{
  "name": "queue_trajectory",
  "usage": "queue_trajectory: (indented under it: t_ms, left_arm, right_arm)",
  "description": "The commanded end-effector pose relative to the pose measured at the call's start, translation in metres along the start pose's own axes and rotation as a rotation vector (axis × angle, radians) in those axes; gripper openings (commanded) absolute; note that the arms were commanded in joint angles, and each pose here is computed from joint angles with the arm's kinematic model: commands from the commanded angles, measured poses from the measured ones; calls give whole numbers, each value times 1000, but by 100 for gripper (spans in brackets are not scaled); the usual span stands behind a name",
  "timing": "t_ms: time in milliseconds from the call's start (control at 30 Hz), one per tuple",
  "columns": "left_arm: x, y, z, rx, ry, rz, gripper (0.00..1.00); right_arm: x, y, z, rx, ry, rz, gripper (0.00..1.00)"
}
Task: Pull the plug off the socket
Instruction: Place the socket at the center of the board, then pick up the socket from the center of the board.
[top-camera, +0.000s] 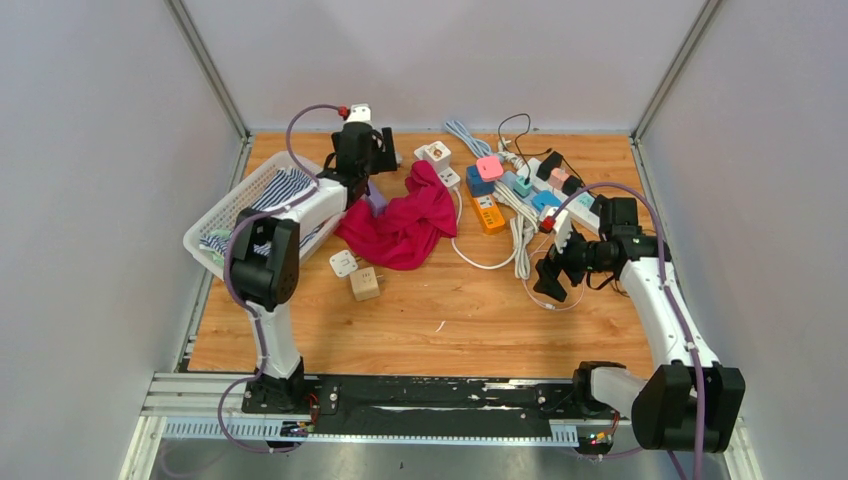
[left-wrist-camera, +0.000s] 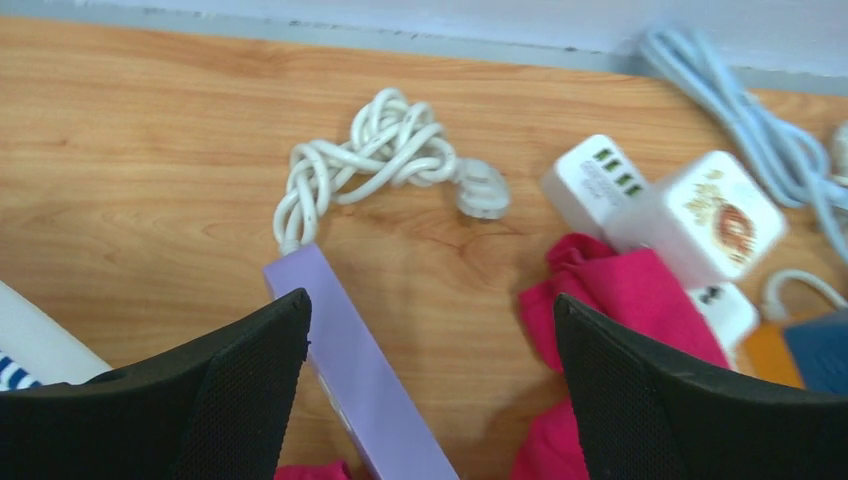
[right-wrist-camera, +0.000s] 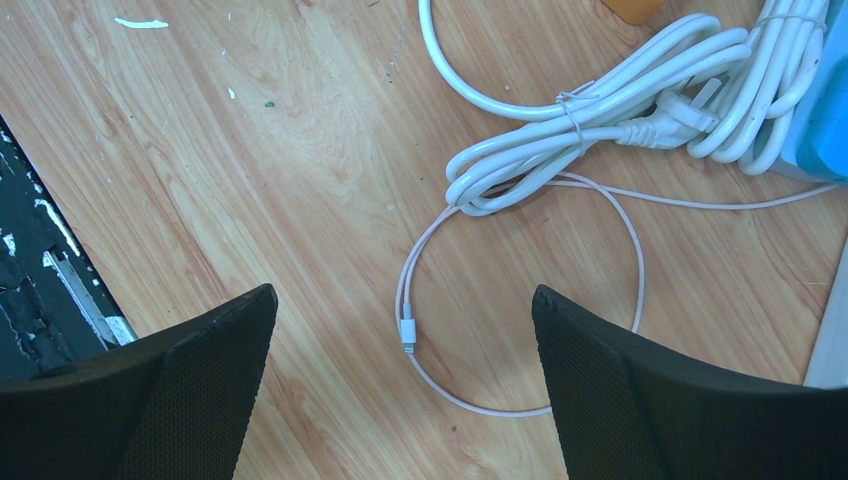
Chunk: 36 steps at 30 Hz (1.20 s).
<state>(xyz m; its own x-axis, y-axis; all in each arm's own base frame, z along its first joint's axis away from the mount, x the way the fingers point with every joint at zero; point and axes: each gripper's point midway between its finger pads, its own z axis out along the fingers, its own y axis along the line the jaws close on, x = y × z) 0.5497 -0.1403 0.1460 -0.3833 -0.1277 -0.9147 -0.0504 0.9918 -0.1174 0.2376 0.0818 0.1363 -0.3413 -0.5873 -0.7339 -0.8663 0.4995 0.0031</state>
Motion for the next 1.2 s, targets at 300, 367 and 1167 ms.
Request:
queue_trajectory:
  t_ms: [300,367,1167]
  left_arm:
    - [-27,-107,-140,771,78,-85,100]
    - [-13,-123,-162,874,156,-132,100]
    - [24,-64,-340,758,-19,123,100]
  right_arm:
    - [-29,16,-12,-53,-132,-3,98]
    - [-36,17,-13,-69,-159,-9,98]
    - [-111,-21,45,-34,-101,6,94]
